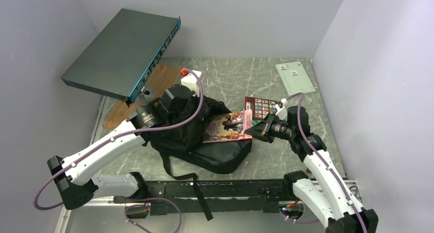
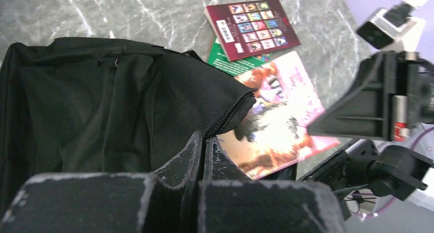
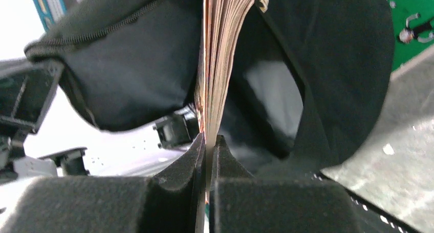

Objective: Pack the student bag
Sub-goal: Place the book in the student bag.

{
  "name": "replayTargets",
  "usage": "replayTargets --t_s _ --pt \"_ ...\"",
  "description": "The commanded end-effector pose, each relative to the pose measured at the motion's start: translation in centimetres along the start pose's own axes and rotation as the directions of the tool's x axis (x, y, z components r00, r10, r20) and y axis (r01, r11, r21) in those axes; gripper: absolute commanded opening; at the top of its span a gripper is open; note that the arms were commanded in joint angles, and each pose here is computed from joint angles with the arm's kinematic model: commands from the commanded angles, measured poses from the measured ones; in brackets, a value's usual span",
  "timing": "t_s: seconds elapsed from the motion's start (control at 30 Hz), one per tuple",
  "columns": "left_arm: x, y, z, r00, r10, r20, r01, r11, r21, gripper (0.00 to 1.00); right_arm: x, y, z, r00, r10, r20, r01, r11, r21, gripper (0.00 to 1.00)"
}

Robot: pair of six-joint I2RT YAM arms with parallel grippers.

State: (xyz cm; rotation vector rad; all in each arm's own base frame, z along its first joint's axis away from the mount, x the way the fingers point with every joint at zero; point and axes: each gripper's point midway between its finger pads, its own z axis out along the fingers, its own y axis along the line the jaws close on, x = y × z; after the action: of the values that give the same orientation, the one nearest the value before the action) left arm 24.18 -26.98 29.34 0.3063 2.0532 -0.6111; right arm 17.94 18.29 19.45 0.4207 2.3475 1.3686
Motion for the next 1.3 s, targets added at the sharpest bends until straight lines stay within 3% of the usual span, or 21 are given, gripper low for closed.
replayTargets --t_s 0.0,0.23,0.47,1.0,1.2,1.27 --pt "-7.4 -5.1 -2.6 0.972 -0.139 0.191 0.095 0.97 0.225 0.0 -4.1 4.2 1.2 0.985 0.032 0.169 0.003 0.979 -0.205 0.0" --pt "-7.9 -6.7 -2.3 0.976 -0.153 0.157 0.106 0.957 0.271 0.0 -4.9 5.1 5.9 0.975 0.047 0.216 -0.007 0.983 -0.183 0.0" --pt "-8.6 -8.0 -1.8 0.981 -0.132 0.141 0.085 0.95 0.301 0.0 -3.4 5.1 10.2 0.974 -0.047 0.222 0.065 0.995 -0.075 0.0" --pt "-6.8 -8.5 -0.9 0.981 -0.174 0.082 0.137 0.932 0.335 0.0 0.1 3.0 18.7 0.969 -0.103 0.224 0.125 0.988 -0.088 0.0" --pt "-5.5 -6.7 -0.8 0.981 -0.175 0.084 0.148 0.953 0.266 0.0 2.5 1.8 20.7 0.983 -0.145 0.111 0.158 0.981 -0.114 0.14" --pt "-5.0 -5.2 -1.0 0.982 -0.164 0.091 0.143 0.968 0.206 0.0 3.3 0.9 20.2 0.975 -0.21 0.074 0.215 0.974 -0.078 0.26"
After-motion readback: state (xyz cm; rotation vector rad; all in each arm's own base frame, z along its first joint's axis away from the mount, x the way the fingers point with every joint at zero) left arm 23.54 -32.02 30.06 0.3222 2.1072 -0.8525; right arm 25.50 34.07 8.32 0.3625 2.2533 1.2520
